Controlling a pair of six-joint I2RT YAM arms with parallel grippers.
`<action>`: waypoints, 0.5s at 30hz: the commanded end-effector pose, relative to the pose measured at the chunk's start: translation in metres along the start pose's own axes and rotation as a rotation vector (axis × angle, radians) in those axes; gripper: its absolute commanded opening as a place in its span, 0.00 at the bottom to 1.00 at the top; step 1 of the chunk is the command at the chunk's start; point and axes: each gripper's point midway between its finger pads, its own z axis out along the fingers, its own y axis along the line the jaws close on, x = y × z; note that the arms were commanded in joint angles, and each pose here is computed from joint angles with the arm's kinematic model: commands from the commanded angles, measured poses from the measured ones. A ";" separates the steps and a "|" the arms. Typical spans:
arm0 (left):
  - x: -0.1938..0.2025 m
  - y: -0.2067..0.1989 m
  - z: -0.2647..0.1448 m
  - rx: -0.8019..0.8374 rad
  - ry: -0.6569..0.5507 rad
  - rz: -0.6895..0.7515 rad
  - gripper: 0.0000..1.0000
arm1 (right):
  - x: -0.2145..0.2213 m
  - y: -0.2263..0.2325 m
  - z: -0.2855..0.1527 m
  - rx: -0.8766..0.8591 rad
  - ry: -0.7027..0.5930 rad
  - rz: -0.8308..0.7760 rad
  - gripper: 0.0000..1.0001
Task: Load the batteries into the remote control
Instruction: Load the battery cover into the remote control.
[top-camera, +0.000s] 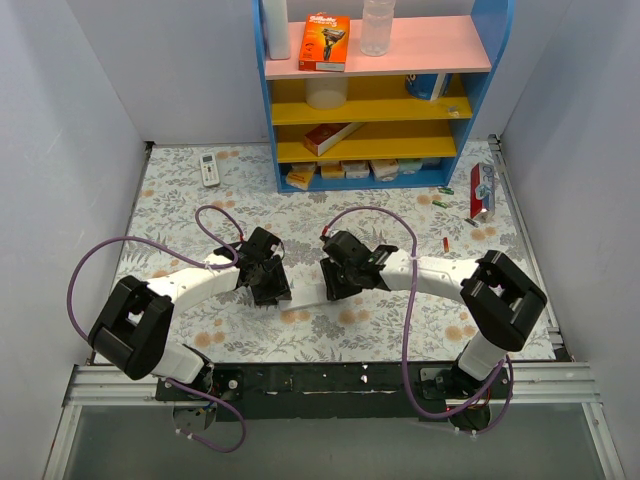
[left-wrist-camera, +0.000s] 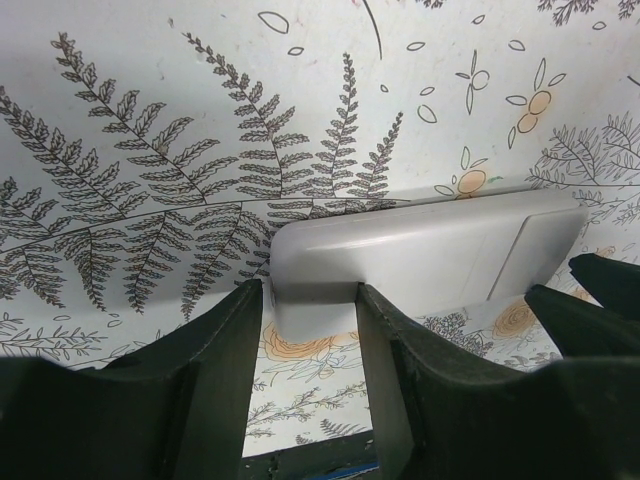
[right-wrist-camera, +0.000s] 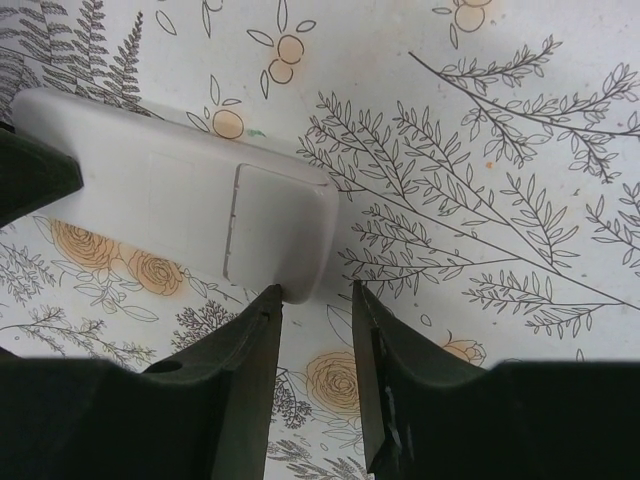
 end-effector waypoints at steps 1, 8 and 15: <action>0.009 0.005 0.001 -0.009 0.023 0.021 0.42 | -0.023 0.010 -0.006 -0.007 -0.055 0.007 0.41; 0.011 0.007 0.002 -0.014 0.029 0.024 0.41 | -0.031 0.007 -0.004 -0.009 -0.061 0.040 0.39; 0.010 0.006 0.003 -0.012 0.031 0.025 0.41 | -0.019 0.003 0.009 0.001 -0.008 0.038 0.37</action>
